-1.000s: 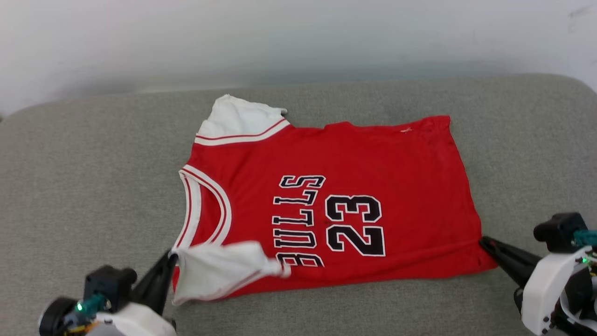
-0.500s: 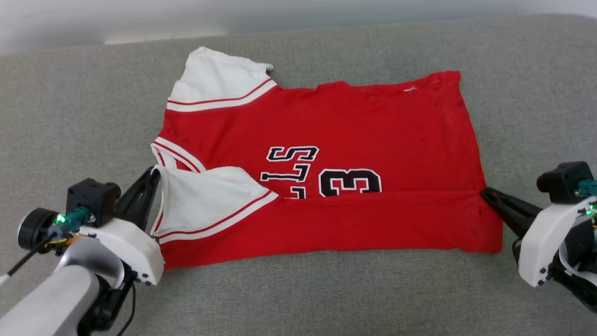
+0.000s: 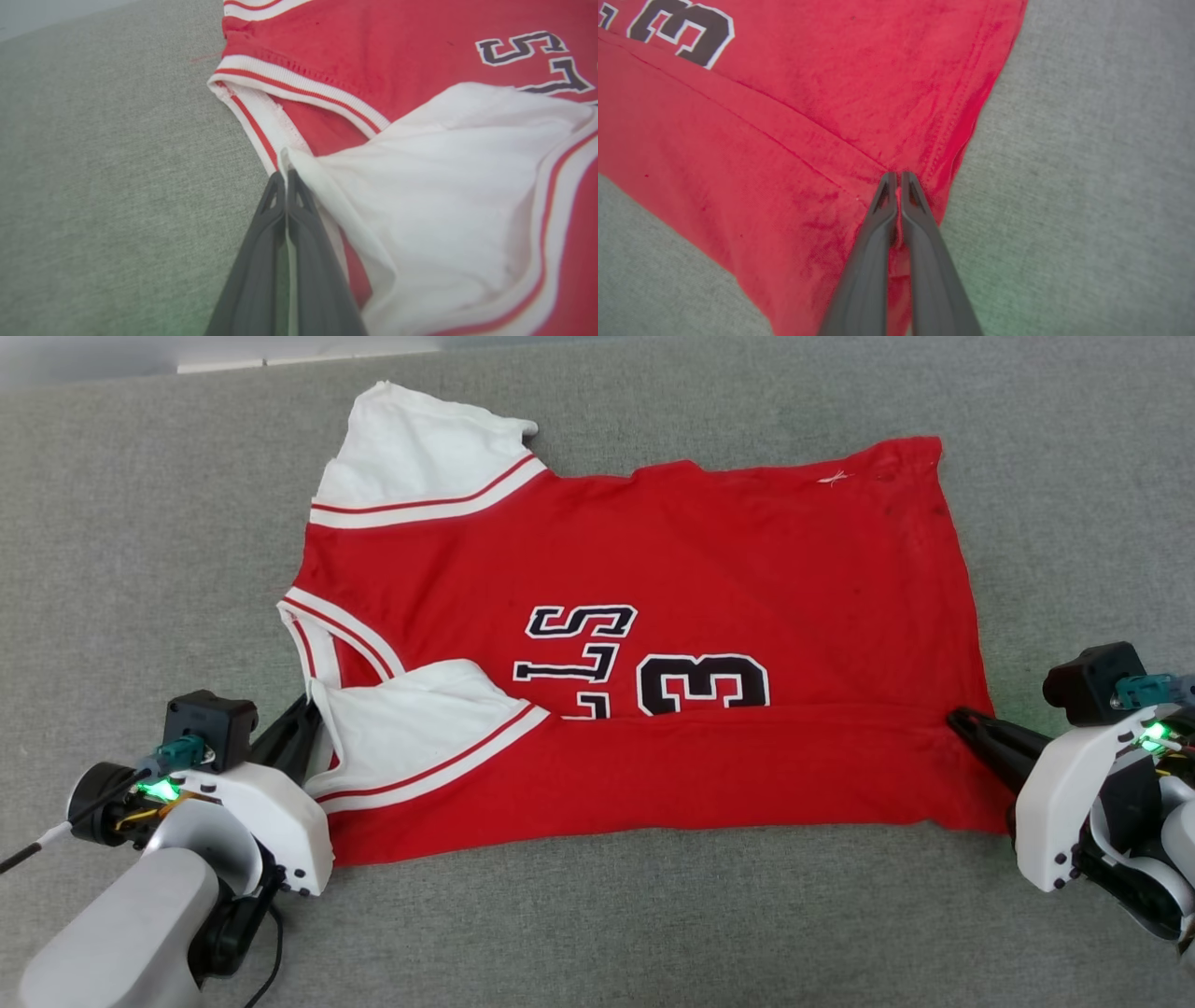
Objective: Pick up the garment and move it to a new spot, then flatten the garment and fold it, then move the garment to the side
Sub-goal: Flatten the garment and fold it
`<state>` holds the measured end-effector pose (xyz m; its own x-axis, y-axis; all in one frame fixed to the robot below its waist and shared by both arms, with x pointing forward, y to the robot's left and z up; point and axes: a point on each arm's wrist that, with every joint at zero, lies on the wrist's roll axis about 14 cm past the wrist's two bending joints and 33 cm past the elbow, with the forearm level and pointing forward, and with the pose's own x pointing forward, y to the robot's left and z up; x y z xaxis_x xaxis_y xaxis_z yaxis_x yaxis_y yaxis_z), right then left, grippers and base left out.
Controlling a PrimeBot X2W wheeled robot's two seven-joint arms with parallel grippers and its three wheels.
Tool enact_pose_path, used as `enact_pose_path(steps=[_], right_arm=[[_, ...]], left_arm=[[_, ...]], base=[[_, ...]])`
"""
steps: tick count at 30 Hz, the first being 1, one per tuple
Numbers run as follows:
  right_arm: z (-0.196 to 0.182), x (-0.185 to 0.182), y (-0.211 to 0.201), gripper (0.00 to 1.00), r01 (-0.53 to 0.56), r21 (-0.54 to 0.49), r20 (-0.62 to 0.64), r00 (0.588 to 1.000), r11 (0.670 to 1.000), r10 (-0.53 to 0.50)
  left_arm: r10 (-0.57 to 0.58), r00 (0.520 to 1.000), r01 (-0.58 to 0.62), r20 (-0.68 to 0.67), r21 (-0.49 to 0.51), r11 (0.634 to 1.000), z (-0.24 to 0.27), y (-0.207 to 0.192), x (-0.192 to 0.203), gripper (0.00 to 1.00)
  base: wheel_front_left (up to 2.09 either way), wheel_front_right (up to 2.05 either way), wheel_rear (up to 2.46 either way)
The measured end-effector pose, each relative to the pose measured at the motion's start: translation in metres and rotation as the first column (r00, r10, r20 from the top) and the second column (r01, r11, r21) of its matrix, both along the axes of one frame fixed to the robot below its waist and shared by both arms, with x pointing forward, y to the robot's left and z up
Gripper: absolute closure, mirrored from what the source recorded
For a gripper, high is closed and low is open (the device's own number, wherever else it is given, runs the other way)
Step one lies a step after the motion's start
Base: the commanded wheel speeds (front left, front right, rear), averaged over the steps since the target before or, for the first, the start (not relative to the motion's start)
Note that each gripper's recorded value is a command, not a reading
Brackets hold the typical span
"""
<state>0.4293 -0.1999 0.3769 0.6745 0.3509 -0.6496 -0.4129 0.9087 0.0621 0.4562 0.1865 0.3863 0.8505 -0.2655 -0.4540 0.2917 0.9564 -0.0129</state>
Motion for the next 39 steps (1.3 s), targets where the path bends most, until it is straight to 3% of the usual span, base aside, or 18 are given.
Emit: enact_pose_path(steps=[2, 3, 4, 5, 6, 16, 19, 26, 32, 39], right_arm=[[0.002, -0.001, 0.001, 1.00, -0.002, 0.002, 0.006, 1.000, 1.000, 0.002], [0.005, -0.001, 0.001, 1.00, -0.004, 0.003, 0.014, 1.000, 1.000, 0.004], [0.007, -0.001, 0.002, 0.86, -0.003, 0.005, 0.021, 1.000, 1.000, 0.003], [0.011, 0.000, 0.003, 0.40, -0.003, 0.010, 0.033, 0.999, 1.000, 0.003], [0.014, 0.000, 0.003, 0.00, -0.004, 0.013, 0.045, 0.999, 1.000, 0.004], [0.054, 0.001, 0.010, 0.00, -0.015, 0.045, 0.169, 0.986, 0.999, 0.007], [0.062, 0.002, 0.011, 0.00, -0.018, 0.046, 0.193, 0.981, 0.999, 0.008], [0.065, 0.002, 0.014, 0.00, -0.019, 0.053, 0.202, 0.979, 0.998, 0.008], [0.061, -0.001, 0.017, 0.00, -0.023, 0.056, 0.185, 0.983, 0.998, 0.012], [0.052, -0.004, 0.015, 0.00, -0.017, 0.047, 0.149, 0.989, 0.999, 0.009]], left_arm=[[0.000, 1.000, 0.000, 0.000, 0.000, 1.000, 0.000, 0.000, -0.001, 1.00], [0.001, 1.000, -0.001, 0.003, -0.002, 1.000, 0.002, -0.001, -0.001, 0.94], [0.005, 1.000, -0.005, 0.003, -0.008, 1.000, 0.003, -0.001, -0.001, 0.08], [0.005, 1.000, -0.005, 0.006, -0.006, 1.000, 0.005, 0.000, -0.002, 0.00], [0.006, 1.000, -0.006, 0.019, 0.000, 1.000, 0.009, 0.001, -0.001, 0.00], [-0.026, 0.990, 0.018, 0.136, 0.057, 0.998, 0.078, 0.012, 0.008, 0.00], [-0.048, 0.995, 0.041, 0.090, 0.078, 0.996, 0.087, 0.014, 0.005, 0.00], [-0.119, 0.980, 0.135, -0.161, 0.090, 0.987, 0.084, 0.009, -0.012, 0.00], [-0.141, 0.879, 0.196, -0.456, 0.075, 0.978, 0.052, 0.009, -0.043, 0.00], [-0.135, 0.761, 0.229, -0.635, 0.068, 0.971, 0.017, 0.007, -0.064, 0.00]], base=[[0.00, 0.00, 0.00], [0.00, 0.00, 0.00], [0.00, 0.00, 0.00], [0.00, 0.00, 0.00], [0.00, 0.00, 0.00], [0.00, 0.00, 0.00], [0.00, 0.00, 0.00], [0.00, 0.00, 0.00], [0.00, 0.00, 0.00], [0.00, 0.00, 0.00]])
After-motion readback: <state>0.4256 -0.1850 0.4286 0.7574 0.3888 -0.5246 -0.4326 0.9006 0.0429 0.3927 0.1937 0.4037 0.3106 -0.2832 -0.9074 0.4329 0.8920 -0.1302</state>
